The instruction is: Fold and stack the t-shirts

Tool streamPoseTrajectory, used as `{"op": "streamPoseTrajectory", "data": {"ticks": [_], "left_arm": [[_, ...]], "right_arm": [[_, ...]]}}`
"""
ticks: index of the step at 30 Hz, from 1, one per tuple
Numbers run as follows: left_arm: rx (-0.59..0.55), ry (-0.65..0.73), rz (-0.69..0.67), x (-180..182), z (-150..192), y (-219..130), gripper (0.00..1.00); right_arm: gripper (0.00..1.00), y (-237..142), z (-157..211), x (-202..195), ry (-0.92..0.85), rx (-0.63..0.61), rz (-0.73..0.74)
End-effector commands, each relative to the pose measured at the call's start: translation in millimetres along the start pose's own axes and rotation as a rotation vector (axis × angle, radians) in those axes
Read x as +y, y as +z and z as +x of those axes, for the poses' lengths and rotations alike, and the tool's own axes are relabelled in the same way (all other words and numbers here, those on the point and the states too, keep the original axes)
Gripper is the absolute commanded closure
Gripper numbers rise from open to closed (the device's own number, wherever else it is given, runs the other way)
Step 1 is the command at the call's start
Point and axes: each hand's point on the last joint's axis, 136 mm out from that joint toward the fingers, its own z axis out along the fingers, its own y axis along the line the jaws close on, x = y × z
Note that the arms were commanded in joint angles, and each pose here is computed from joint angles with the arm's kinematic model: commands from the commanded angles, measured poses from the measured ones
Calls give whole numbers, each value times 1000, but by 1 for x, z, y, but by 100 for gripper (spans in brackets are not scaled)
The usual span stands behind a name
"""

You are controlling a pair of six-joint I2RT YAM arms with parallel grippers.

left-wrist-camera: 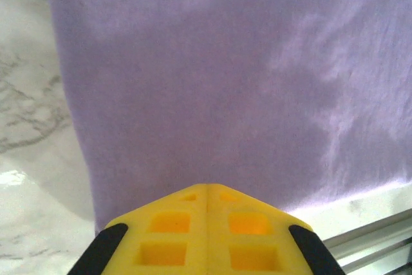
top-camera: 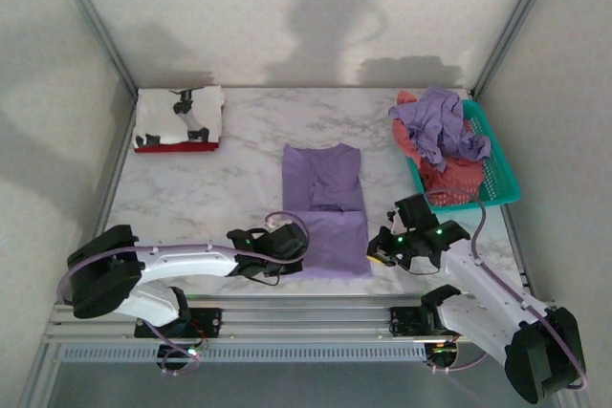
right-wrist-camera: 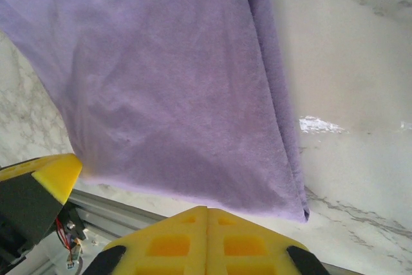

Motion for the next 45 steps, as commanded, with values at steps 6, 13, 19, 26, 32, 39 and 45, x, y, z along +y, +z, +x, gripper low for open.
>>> {"op": "streamPoseTrajectory", "data": {"ticks": [6,13,19,26,32,39,45], "left_arm": [[124,31,-130,37,43,31,100],[101,121,-147,21,27,23,100],[-43,86,-59,-2,-54,-31,100],[-212,6,18,5,-142,-39,100],[-201,21,23,-2,-164,-15,100],[-95,16,-44,21,-153,37,100],[-51,-9,-79,45,-138,63,100]], "right_arm": [[93,9,3,-6,32,34,11],[93,-10,-19,10,-69,-37,42],[94,-19,-65,39,-133,-81,54],[97,2,-126,52,-176,-115,147],[98,17,-157,46,-177,-119,179],[99,36,-167,25,-138,-68,215],[100,63,-164,-7,-50,-4,254]]}}
